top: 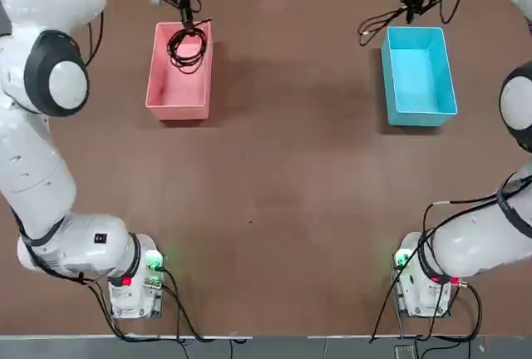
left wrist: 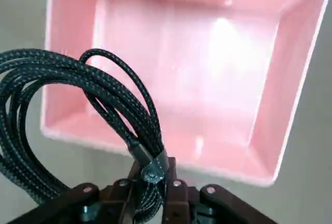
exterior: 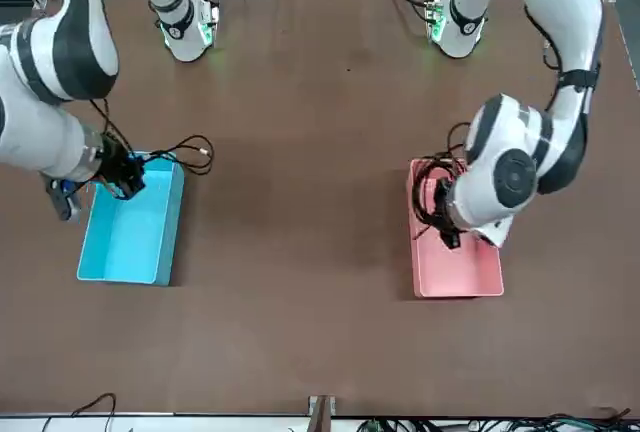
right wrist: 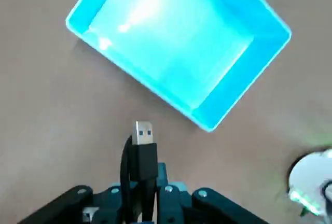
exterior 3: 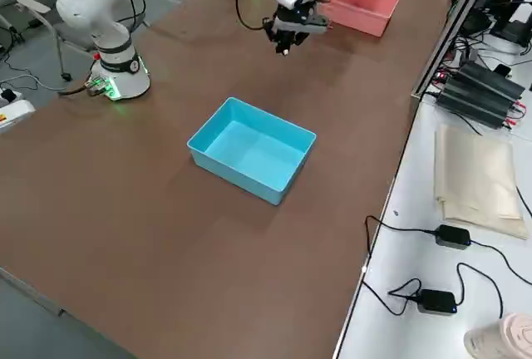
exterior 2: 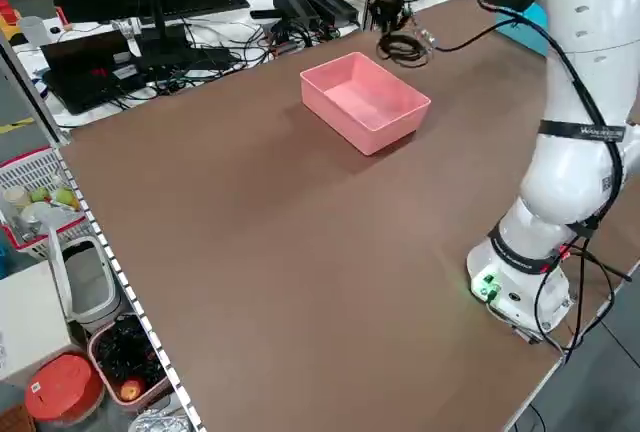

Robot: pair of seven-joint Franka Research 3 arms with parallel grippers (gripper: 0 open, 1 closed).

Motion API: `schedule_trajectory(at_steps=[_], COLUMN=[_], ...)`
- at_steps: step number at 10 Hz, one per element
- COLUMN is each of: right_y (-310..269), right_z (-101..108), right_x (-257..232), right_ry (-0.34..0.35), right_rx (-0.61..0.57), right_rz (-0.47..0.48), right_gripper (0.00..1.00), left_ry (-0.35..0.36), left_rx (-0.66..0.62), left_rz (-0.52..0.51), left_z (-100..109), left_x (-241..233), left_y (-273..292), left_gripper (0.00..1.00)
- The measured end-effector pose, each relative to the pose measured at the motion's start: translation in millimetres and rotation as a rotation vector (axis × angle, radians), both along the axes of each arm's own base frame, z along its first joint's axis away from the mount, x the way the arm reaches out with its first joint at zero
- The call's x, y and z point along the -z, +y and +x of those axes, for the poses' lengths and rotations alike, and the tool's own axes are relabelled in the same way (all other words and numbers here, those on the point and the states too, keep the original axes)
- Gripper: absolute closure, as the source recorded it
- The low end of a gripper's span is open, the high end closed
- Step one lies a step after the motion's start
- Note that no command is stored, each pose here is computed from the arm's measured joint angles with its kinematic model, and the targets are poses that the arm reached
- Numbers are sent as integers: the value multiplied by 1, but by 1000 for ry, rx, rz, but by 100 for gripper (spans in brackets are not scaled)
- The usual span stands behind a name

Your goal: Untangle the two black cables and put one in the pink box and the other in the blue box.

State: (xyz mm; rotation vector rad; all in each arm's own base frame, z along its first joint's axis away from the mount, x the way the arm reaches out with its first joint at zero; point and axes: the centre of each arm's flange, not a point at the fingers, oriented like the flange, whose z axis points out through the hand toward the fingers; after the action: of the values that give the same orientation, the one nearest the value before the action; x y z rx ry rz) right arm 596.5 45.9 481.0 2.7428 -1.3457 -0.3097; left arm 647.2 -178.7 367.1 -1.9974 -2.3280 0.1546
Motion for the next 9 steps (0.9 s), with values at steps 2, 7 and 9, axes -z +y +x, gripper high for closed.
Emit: schedule_trajectory(at_steps=[2, 7, 9], right_y=[-41, -114, -123], right_z=[5, 14, 20], right_x=[15, 58, 101], right_ry=[-24, -91, -92], right_rx=[-58, -173, -214], right_rz=[1, 23, 24], right_gripper=[93, 93, 93], left_ry=[-35, -59, -63], left_rx=[-14, 6, 24], left_rz=[-21, -43, -27], left_z=[8, -2, -3], left_x=[27, 69, 71], left_y=[61, 58, 59], left_gripper=[80, 79, 64])
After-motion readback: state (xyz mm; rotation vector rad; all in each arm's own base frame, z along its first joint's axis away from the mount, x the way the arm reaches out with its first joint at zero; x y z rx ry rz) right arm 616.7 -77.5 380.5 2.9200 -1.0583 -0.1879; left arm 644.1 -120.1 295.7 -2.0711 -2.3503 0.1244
